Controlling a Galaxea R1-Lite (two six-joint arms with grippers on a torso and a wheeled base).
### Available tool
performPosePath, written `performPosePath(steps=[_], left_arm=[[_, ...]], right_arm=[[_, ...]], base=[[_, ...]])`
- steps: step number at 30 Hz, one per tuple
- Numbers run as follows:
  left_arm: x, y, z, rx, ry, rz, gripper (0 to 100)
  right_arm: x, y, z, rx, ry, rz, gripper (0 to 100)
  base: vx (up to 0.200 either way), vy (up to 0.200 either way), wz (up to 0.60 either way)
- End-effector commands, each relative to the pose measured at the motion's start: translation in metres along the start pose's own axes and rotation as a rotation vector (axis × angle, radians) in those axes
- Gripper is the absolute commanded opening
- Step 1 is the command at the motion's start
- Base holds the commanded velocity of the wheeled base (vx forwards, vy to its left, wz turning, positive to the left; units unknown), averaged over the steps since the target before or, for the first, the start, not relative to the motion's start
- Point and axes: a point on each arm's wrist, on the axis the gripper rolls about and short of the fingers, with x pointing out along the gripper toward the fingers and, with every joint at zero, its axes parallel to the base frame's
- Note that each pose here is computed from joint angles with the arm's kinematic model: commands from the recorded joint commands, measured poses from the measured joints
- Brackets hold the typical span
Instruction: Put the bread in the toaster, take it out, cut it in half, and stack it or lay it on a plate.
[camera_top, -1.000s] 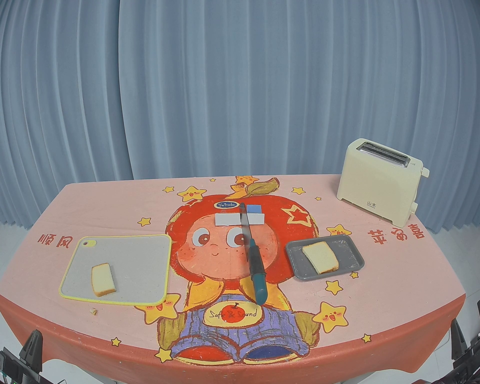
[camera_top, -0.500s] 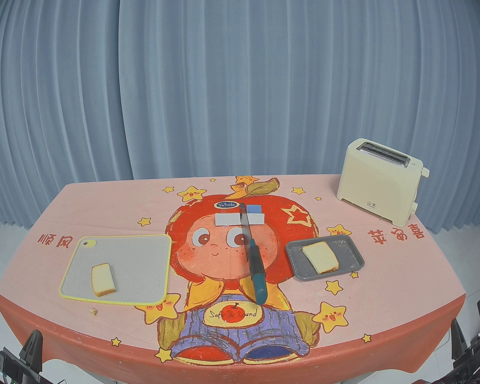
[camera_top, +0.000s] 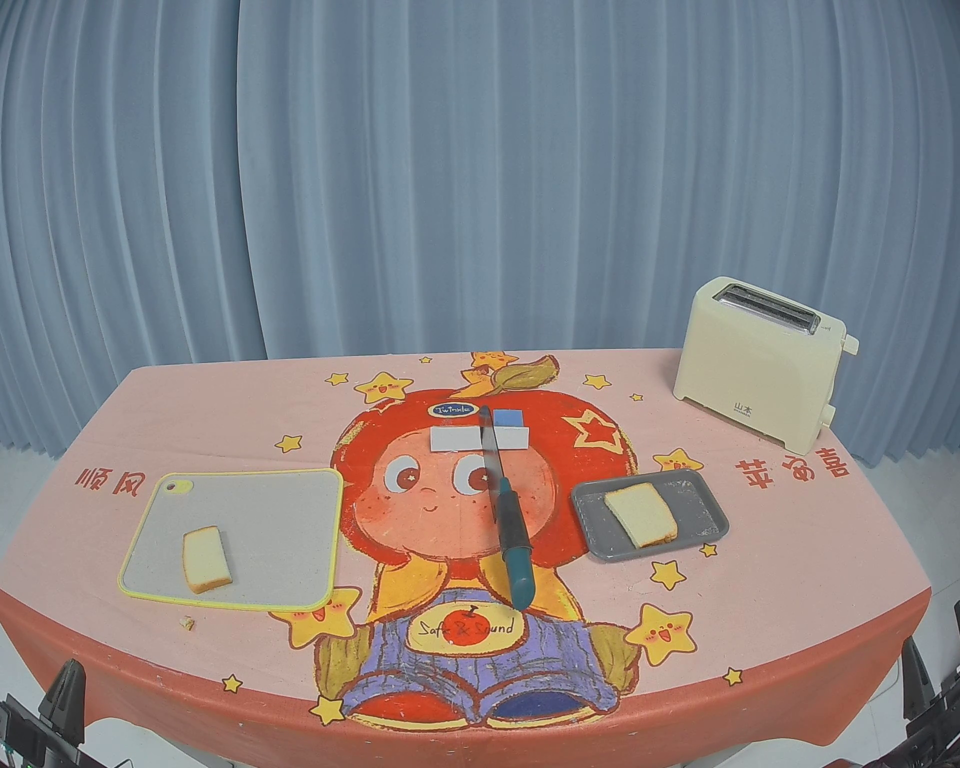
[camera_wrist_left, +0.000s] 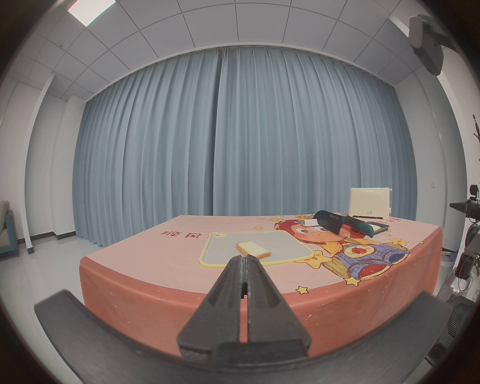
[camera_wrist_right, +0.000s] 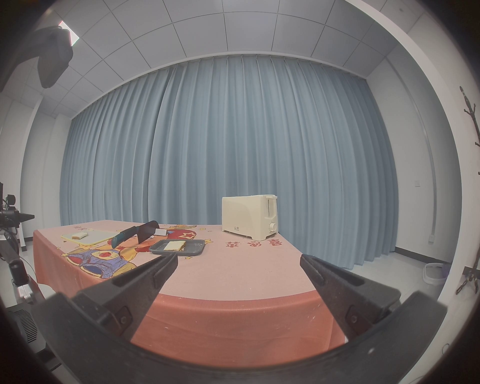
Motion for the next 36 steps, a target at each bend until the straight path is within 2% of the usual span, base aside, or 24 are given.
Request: performPosePath(steps=[1, 10, 30, 32, 33, 34, 36], left_arm=[[0.001, 0.0, -0.005, 0.0, 0.018, -0.002, 0], [0.001, 0.0, -0.004, -0.012, 0.016, 0.003, 0], [0.001, 0.0, -0.002, -0.005, -0.007, 0.003, 0], [0.001, 0.0, 0.002, -0.003, -0.047, 0.004, 0], [0.0, 0.0, 0.012, -0.005, -0.15, 0.012, 0], [0.0, 0.0, 0.016, -0.006, -0.185, 0.019, 0], [-0.001, 0.001, 0.018, -0.007, -0.203, 0.025, 0]], right_arm=[[0.001, 0.0, -0.005, 0.0, 0.011, 0.0, 100], [0.001, 0.0, -0.005, 0.0, 0.011, 0.0, 100], [0.001, 0.0, -0.005, 0.0, 0.011, 0.0, 100], [0.001, 0.0, -0.005, 0.0, 0.011, 0.0, 100], [0.001, 0.0, -0.005, 0.0, 0.011, -0.002, 100], [0.001, 0.0, -0.005, 0.0, 0.011, 0.0, 100], [0.001, 0.0, -0.005, 0.0, 0.009, 0.0, 100]], base=[[0.0, 0.0, 0.0], [0.0, 0.0, 0.0], [0.0, 0.0, 0.0], [0.0, 0.0, 0.0], [0.0, 0.0, 0.0], [0.0, 0.0, 0.0], [0.0, 0.0, 0.0]])
